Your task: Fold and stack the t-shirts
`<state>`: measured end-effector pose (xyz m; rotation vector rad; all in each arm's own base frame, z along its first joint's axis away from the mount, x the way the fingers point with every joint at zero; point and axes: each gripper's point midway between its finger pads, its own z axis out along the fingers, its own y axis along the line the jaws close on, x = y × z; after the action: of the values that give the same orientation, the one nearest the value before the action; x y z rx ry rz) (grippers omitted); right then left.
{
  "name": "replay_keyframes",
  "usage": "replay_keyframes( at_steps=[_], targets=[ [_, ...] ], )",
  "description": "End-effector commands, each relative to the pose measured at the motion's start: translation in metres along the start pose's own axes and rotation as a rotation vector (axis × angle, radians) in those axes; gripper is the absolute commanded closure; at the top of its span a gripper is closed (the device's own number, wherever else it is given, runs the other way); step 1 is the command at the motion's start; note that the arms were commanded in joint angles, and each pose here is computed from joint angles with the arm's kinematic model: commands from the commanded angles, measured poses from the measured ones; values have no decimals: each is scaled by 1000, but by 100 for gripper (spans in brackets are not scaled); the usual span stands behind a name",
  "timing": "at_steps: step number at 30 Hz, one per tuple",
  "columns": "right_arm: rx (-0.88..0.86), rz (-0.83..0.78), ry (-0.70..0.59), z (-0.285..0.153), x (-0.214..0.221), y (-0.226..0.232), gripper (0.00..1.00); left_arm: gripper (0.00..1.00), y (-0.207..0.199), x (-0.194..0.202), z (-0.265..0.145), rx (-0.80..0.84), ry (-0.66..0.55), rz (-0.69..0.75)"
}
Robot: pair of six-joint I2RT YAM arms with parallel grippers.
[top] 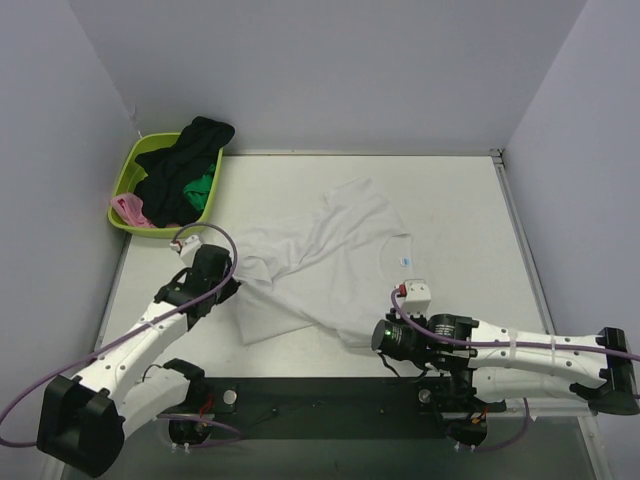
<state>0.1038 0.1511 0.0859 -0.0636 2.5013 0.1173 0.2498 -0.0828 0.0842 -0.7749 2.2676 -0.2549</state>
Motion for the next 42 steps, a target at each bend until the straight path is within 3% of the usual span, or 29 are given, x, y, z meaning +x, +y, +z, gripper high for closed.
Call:
replay_keyframes(
  at_steps=[1, 15, 34, 36, 41, 42],
  targets=[
    [57, -10, -26, 0, -4, -20, 100, 100, -27, -32, 3, 35, -85, -11],
    [68, -9, -23, 2, -3, -22, 100, 100, 10, 9, 46, -79, -13, 24],
    [82, -32, -9, 3, -3, -18, 100, 100, 13, 18, 33, -16, 4, 18],
    [85, -36, -4, 4, -2, -17, 99, 86, 17, 23, 34, -21, 17, 20],
    [84, -39, -4, 4, -3, -15, 100, 69, 20, 31, 31, -6, 40, 12],
    [80, -37, -6, 4, -3, -15, 100, 60, 23, 34, 30, -9, 48, 11]
  ],
)
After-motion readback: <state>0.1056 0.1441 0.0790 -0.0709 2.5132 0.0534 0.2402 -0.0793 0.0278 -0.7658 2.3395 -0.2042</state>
